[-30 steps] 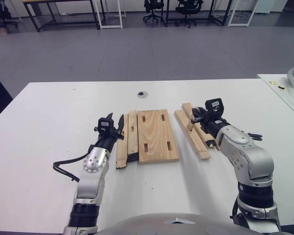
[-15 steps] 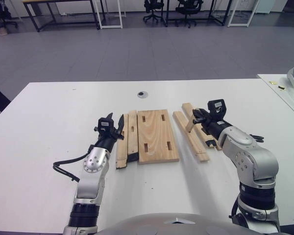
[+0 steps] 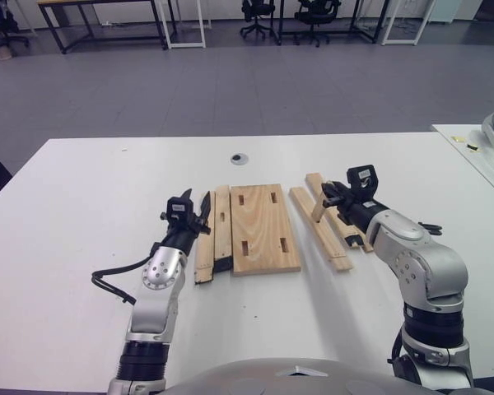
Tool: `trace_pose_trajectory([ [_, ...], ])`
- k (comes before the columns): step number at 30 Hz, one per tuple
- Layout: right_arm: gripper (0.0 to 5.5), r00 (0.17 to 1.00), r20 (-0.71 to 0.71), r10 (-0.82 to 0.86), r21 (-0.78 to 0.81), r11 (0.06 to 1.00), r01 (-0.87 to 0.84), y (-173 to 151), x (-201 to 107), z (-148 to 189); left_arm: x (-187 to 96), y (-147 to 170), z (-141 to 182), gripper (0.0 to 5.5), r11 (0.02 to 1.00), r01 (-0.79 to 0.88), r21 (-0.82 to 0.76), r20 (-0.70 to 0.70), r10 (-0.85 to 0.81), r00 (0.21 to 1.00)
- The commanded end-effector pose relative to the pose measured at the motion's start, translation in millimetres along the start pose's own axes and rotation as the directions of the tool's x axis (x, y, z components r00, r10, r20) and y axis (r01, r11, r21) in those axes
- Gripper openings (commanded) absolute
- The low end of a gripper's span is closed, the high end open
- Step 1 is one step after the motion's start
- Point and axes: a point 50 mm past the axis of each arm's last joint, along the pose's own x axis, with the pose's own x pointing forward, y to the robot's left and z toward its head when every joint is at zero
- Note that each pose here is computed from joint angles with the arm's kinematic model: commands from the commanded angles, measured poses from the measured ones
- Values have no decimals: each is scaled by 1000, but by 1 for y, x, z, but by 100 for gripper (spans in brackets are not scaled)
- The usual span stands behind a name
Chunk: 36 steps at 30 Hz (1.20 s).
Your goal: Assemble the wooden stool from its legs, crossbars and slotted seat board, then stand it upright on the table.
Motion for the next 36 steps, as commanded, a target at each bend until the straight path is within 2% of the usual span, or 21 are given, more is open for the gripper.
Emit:
trace_pose_trajectory([
  [1,42,945,-326,14,87,996,15,2,7,-62,5,0,3,222,1000,-6,17,13,6,1000],
  [9,42,948,-319,20,81,997,7,4,9,-59,6,1,3,222,1000,-4,20,14,4,1000],
  [10,79,950,-311,18,74,997,5,4,9,-59,6,1,3,222,1000,-3,19,13,2,1000],
  [20,268,961,-277,19,-1,1000,-20,1,12,-52,7,-1,2,222,1000,-1,14,10,1,1000],
  [25,336,955,-295,-13,-68,998,-7,-2,13,-52,6,-1,1,222,1000,-7,11,11,7,1000],
  [29,336,931,-363,49,-34,997,-66,3,12,-60,6,-1,2,222,1000,-10,10,13,10,1000],
  [33,264,916,-390,89,66,995,-69,5,9,-66,7,-1,2,222,1000,-7,12,14,7,1000],
  [36,226,924,-377,64,27,998,-57,2,10,-62,8,5,5,222,999,-19,31,23,18,1000],
])
